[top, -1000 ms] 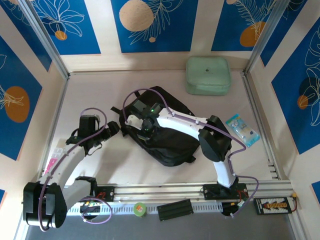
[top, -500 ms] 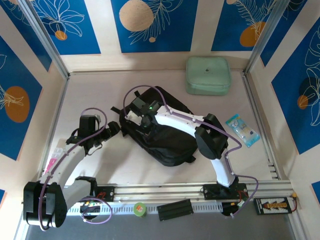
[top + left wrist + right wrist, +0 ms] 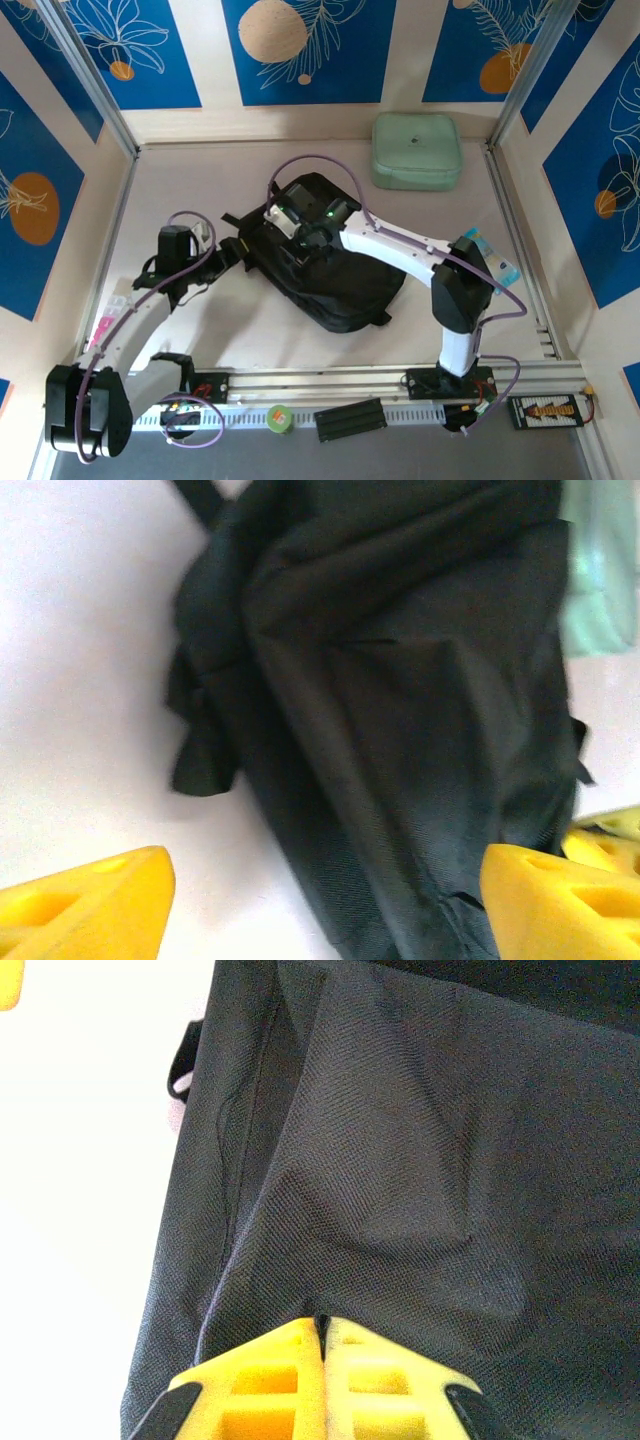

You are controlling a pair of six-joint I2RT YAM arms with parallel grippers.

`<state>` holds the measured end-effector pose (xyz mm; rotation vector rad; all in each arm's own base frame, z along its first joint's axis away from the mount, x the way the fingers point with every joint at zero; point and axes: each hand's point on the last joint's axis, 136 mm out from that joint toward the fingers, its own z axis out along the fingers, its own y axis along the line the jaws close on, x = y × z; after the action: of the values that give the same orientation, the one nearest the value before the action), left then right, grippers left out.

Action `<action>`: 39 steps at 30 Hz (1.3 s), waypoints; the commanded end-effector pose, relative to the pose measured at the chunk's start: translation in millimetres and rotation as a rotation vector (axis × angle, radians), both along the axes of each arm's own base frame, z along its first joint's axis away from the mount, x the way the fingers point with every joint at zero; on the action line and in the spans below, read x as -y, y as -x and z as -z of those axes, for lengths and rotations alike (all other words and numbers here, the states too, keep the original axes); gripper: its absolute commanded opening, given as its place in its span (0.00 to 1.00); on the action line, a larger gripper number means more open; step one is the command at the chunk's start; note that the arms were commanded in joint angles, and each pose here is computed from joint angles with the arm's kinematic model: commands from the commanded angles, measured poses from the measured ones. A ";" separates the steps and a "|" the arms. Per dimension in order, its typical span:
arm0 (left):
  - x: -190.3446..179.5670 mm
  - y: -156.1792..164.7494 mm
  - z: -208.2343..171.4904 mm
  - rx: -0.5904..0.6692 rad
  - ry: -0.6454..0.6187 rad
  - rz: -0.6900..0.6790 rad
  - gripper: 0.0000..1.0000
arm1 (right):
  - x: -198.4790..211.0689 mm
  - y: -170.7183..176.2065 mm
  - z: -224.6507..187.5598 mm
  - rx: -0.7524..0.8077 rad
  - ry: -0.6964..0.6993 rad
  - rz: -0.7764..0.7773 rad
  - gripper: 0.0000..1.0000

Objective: Pack the student bag
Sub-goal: Zip the student bag at the center of the table.

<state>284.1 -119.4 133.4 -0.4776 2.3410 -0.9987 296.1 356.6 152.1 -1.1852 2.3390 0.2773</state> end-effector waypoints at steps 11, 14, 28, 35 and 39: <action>97.9 -13.8 -17.4 0.015 0.200 0.151 0.53 | 21.7 -12.9 -27.9 0.013 -0.172 0.233 0.00; 111.0 -18.3 -14.5 0.004 0.224 0.178 0.48 | 23.0 -10.3 -28.1 0.000 -0.189 0.237 0.00; 108.9 -20.6 21.1 -0.082 0.120 0.143 0.00 | 45.9 -21.0 -18.9 0.036 -0.132 0.349 0.00; 95.0 -15.1 35.6 -0.105 0.025 0.126 0.00 | 105.3 -58.8 -14.7 0.070 -0.076 0.618 0.00; 97.4 -12.9 30.4 -0.087 0.026 0.160 0.00 | 102.6 -66.0 -1.8 0.021 -0.075 0.595 0.00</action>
<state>304.1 -230.7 119.5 -0.3421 2.4065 -1.2164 339.2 281.4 148.1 -0.5272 2.5181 0.2431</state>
